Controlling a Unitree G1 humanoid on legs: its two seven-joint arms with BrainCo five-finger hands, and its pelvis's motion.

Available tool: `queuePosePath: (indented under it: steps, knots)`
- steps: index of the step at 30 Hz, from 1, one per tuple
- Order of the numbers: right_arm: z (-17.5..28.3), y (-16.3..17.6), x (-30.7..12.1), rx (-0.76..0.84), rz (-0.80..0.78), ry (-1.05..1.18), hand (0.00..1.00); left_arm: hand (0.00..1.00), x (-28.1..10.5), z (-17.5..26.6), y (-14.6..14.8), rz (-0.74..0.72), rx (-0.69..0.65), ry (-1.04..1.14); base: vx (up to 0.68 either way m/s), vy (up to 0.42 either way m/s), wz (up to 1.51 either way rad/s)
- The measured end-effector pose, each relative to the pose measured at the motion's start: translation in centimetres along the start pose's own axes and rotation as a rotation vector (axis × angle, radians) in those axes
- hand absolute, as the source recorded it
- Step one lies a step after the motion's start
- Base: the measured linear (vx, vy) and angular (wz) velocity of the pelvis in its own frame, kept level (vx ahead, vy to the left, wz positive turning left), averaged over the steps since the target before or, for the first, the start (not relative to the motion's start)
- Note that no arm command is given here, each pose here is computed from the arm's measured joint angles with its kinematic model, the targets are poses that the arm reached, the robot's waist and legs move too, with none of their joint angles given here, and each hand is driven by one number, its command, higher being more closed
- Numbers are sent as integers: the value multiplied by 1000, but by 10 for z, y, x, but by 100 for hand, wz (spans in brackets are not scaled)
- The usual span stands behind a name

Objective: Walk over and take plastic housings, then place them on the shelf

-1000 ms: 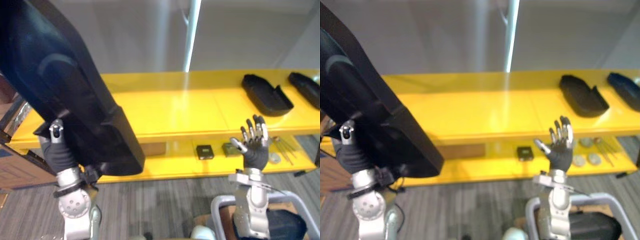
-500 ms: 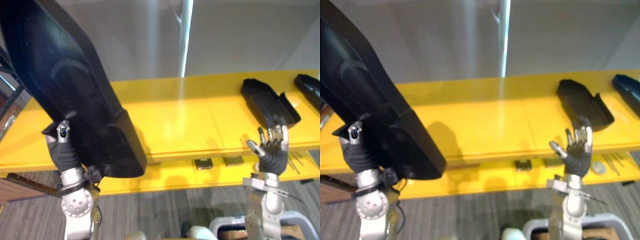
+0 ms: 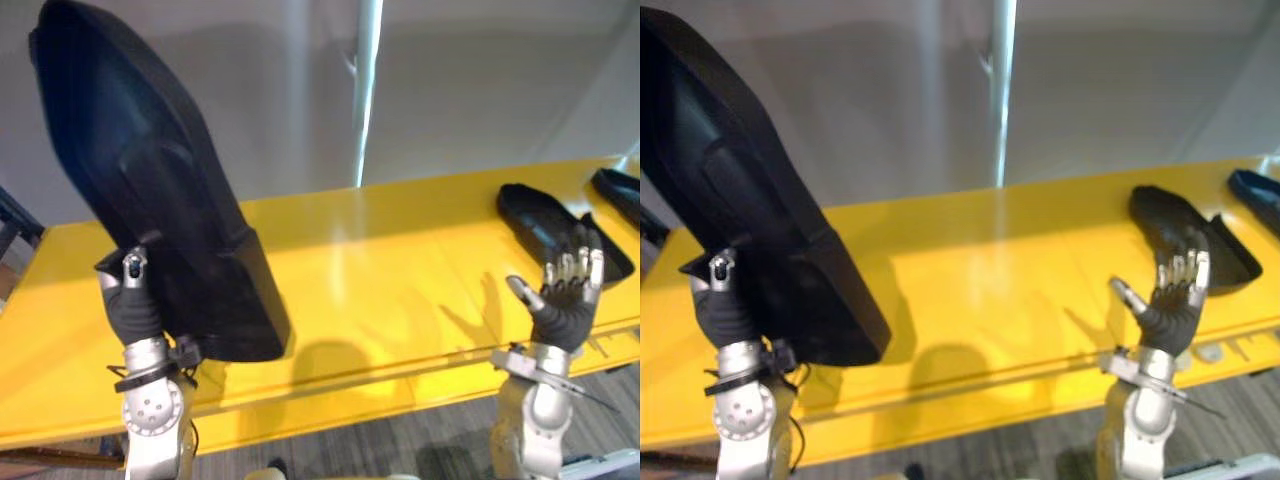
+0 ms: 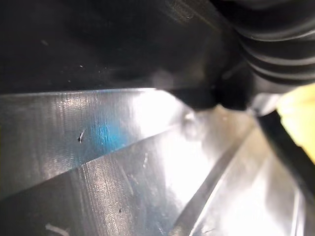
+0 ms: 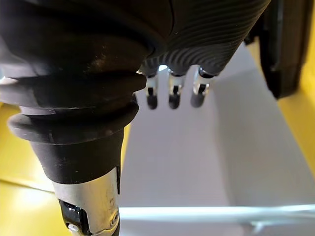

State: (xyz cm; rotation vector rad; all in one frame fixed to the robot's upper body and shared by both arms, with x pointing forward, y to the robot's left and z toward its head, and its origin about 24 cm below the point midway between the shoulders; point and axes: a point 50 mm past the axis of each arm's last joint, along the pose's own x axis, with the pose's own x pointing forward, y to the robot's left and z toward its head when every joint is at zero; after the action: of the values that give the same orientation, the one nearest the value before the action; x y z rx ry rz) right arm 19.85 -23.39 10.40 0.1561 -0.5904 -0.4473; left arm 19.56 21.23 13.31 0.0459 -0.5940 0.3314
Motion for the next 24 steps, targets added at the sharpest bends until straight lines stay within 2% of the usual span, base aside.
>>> queuePosePath:
  steps: [4,6,11,18,20,24]
  knots:
    - [3,0,1,-16,-22,-6,0,100,-1,-8,-11,-98,-32,88,-4,-5,-17]
    - [0,-3,-2,-33,-28,27,0,100,1,-12,-27,-194,-63,126,-7,-17,-17]
    - [-3,-7,-6,-73,-33,72,0,100,15,-21,-51,-326,-98,189,-17,-2,-17]
    - [10,-6,-6,-72,-22,43,0,100,24,-52,-76,-377,-99,410,-63,4,-24]
    - [9,-8,-8,-81,-18,53,0,100,26,-73,-84,-361,-50,531,-58,-14,-32]
    - [9,-9,-7,-89,1,54,0,100,42,-105,-83,-282,64,678,-71,-38,-29]
